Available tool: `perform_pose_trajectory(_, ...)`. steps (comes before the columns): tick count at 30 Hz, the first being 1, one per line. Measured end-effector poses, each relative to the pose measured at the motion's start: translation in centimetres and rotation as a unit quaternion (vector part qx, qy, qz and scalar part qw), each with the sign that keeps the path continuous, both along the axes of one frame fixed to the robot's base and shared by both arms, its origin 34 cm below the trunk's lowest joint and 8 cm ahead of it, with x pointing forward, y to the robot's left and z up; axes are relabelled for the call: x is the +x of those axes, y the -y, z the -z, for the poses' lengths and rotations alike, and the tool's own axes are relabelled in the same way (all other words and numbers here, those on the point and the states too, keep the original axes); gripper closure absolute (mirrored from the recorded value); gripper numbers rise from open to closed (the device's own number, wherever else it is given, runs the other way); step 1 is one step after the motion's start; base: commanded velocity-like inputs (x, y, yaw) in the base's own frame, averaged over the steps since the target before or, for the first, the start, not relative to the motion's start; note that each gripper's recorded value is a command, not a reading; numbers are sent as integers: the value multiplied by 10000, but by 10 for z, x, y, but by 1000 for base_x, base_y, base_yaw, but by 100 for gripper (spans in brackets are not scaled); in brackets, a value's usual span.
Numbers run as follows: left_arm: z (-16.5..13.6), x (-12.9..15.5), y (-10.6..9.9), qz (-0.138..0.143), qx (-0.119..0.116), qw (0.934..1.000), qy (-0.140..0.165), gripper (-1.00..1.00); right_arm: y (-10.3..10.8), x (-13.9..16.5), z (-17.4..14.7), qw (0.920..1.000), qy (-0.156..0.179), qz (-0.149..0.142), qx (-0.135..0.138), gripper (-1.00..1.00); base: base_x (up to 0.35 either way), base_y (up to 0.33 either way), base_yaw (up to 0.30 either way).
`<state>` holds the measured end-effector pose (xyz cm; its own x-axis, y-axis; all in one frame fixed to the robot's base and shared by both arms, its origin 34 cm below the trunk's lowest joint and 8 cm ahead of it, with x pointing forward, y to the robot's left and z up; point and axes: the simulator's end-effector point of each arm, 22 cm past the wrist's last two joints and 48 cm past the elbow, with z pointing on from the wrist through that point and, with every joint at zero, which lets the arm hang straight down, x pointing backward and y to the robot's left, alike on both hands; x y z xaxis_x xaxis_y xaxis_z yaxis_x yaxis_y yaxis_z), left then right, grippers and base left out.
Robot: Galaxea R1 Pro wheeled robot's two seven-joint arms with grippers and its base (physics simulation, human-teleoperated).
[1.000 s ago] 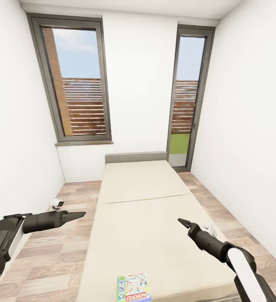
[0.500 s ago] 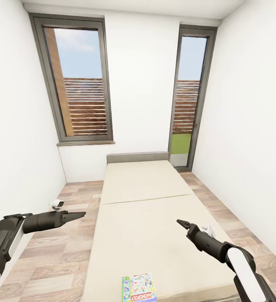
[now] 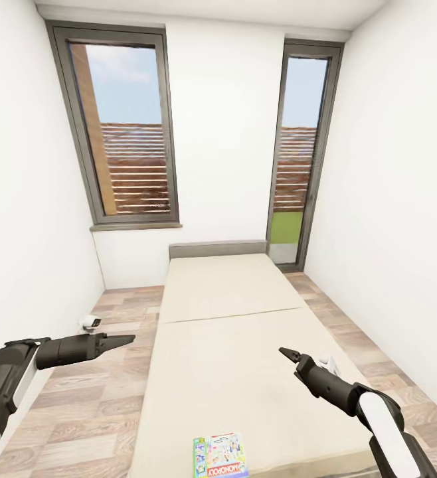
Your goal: Put all the toys in the child's room - the three board games (two on the bed and one on the table), the two jigsaw puzzles on the table, and the tennis ball on the table - inside the toy box on the table in the child's room.
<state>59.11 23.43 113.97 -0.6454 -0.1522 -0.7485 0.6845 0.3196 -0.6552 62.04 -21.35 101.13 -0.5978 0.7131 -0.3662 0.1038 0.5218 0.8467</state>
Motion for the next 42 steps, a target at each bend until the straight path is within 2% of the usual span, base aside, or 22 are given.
perform_pose_trajectory(22, 16, 10, -1, -32, 11, 10000, -19, -100, 0, 9, 19, 10000, -18, 34, -47, -100, 0, 0, 0)
perform_pose_trajectory(35, 33, 20, -5, -199, 135, 9997, -90, -100, 2, 14, 31, 10000, -33, 64, -2, -100, 0, 0, 0)
perform_pose_trajectory(40, 38, 22, -8, -232, 120, 9995, -182, -100, 2, 15, 36, 10000, -34, 52, -2, -100, 0, 0, 0)
perform_pose_trajectory(42, 39, 24, -10, -268, 102, 9991, -313, -100, 1, 15, 38, 10000, -35, 47, 3, -100, 0, 0, 0)
